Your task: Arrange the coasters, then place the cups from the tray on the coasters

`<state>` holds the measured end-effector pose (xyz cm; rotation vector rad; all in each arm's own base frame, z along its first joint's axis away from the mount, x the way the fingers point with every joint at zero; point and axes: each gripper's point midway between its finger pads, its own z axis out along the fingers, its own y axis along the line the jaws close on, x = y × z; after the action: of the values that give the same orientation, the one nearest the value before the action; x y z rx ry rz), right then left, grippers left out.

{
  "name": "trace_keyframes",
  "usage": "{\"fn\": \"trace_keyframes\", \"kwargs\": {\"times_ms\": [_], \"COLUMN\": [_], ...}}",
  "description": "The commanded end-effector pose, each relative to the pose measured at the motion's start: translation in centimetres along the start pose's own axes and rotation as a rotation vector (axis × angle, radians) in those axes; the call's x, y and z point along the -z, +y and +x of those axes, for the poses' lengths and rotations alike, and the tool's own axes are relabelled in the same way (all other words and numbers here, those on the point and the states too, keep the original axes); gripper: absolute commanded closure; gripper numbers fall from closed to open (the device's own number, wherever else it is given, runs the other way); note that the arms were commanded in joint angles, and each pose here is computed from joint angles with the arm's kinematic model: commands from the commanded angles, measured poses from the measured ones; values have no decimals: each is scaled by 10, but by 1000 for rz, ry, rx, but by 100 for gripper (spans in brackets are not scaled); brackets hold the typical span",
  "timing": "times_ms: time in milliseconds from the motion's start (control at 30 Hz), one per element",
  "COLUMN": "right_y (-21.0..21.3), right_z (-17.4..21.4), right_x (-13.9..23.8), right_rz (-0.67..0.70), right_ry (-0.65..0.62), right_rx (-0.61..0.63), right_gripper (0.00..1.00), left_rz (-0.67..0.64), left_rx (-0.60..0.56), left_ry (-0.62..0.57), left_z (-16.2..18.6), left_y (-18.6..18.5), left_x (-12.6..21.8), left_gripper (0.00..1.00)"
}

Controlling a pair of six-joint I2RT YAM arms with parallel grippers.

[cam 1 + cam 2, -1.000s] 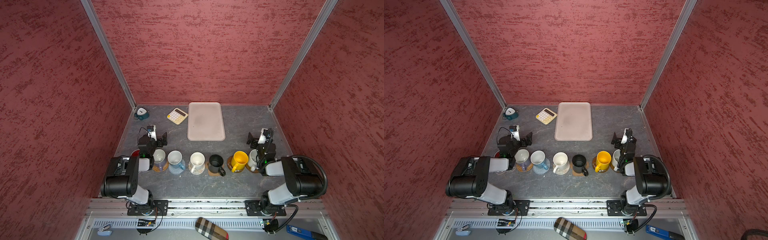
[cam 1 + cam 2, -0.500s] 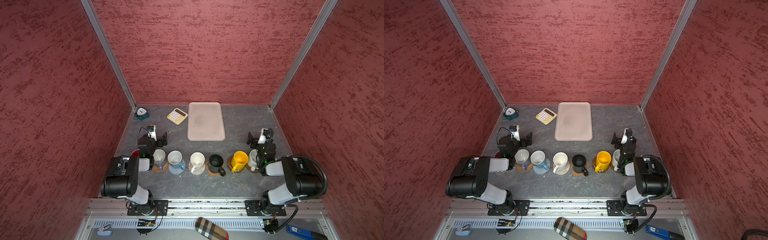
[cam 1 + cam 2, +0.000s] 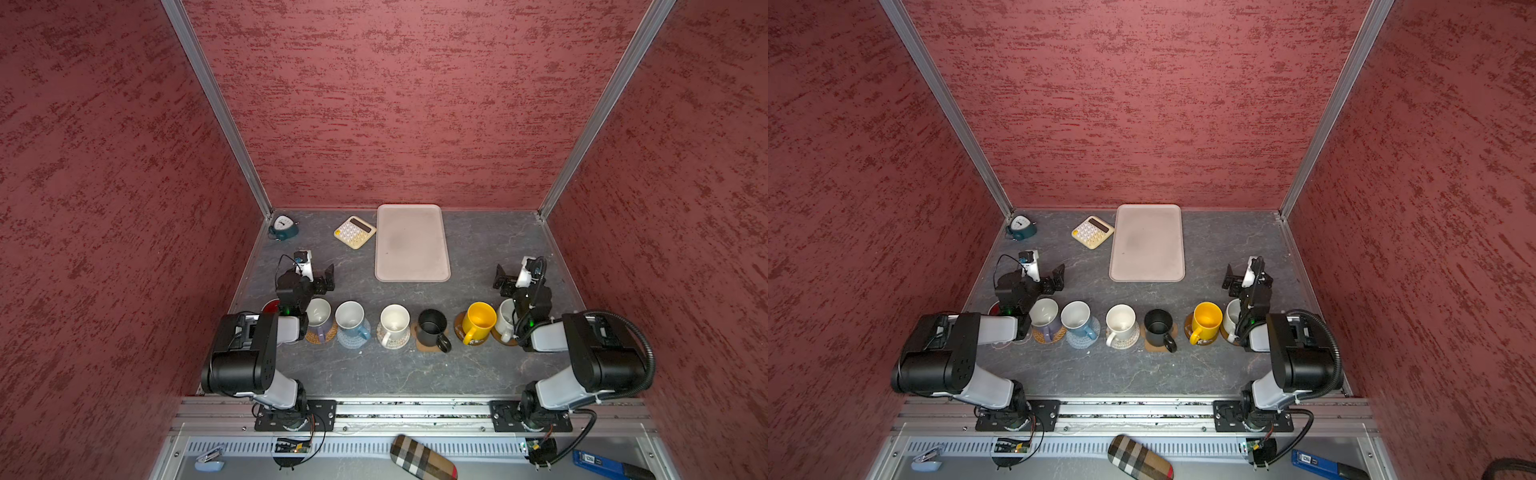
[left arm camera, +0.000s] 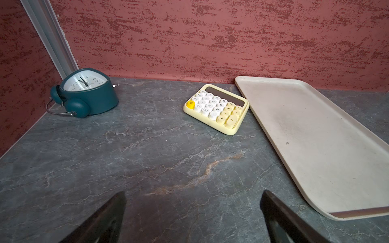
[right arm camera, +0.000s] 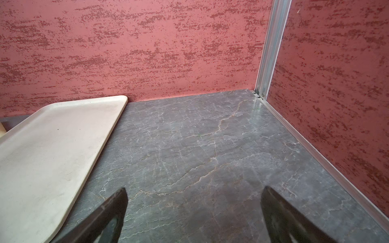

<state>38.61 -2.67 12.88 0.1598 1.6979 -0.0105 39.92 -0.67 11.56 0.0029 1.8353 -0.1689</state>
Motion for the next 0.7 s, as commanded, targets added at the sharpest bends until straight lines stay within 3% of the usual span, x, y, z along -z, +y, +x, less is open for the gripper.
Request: {"fn": "trace_keyframes", "kwargs": {"times_ms": [0, 300, 500, 600, 667], "right_y": [0, 0, -2, 2, 2], "right_z": [-5, -6, -14, -9, -7], "right_x": [-3, 0, 27, 10, 3], "right_rz": [-7, -7, -8, -27, -20], "right_ry": [-16, -25, -138, -69, -41], "right_rx": [19, 18, 7, 22, 20], "right_gripper": [1, 1, 1, 1, 1], "left_rz": [-9, -11, -20, -19, -36], "left_rx": [-3, -6, 4, 35, -21], "left_ry": [1, -10, -211, -49, -5], "left_z": [2, 2, -6, -1, 2], "left_y": [3, 2, 6, 12, 3], "left_x": [-2, 1, 40, 10, 1], "left_gripper": [0, 0, 0, 0, 0]}}
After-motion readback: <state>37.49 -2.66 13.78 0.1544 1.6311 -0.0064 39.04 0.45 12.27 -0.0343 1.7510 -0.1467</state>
